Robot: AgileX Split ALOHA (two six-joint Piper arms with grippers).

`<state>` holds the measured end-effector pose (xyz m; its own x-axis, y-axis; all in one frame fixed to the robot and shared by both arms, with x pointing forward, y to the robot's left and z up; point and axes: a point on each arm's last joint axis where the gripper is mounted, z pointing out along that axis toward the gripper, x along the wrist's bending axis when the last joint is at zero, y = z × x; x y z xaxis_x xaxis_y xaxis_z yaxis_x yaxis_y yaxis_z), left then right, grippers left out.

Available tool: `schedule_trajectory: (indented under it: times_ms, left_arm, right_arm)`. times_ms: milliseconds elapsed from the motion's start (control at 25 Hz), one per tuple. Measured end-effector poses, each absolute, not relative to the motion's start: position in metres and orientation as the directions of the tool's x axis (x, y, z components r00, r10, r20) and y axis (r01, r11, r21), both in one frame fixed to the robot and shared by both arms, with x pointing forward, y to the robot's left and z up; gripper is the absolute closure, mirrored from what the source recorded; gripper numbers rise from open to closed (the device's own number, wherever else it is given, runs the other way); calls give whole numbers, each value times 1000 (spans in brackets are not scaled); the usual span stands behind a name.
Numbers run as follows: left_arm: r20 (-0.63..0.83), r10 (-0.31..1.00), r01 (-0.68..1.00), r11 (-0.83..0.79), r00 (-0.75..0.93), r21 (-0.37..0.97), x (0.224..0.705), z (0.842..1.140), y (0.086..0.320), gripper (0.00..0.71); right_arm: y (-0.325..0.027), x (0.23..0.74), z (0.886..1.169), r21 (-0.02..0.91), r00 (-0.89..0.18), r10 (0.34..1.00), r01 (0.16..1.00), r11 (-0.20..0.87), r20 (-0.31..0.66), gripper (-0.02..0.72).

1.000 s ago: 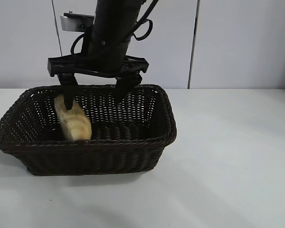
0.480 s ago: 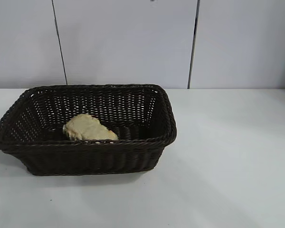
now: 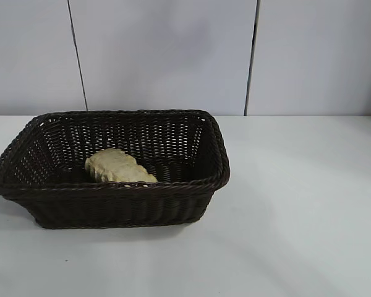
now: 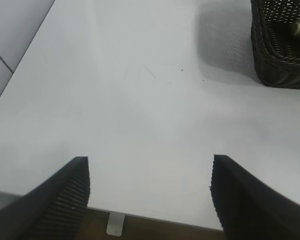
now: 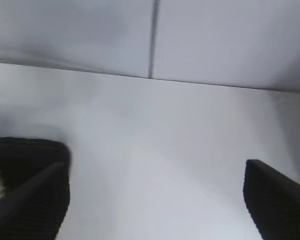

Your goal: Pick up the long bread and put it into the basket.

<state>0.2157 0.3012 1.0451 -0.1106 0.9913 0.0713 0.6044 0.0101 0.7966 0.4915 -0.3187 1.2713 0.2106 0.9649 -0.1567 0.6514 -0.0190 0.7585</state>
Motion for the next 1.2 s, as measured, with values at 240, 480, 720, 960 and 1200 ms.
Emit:
schedule_trajectory:
  times_ms: [240, 480, 720, 960, 1200]
  left_arm:
    - [71, 991, 604, 10, -111, 797, 216, 1045, 301, 212]
    - [71, 991, 604, 10, -111, 797, 216, 1045, 301, 212]
    - [71, 991, 604, 10, -111, 797, 216, 1045, 301, 212]
    - [71, 991, 604, 10, -111, 797, 216, 1045, 301, 212]
    - [71, 991, 604, 10, -111, 797, 216, 1045, 301, 212]
  right_arm:
    - [-321, 445, 1295, 816, 149, 986, 577, -23, -78, 50]
    - [-307, 308, 1322, 940, 101, 995, 340, -12, -24, 50]
    - [-298, 180, 1256, 983, 88, 996, 185, 0, -17, 50]
    - [-297, 156, 1168, 976, 89, 996, 219, -8, -12, 50]
    - [-298, 191, 1114, 915, 79, 997, 404, -21, -13, 50]
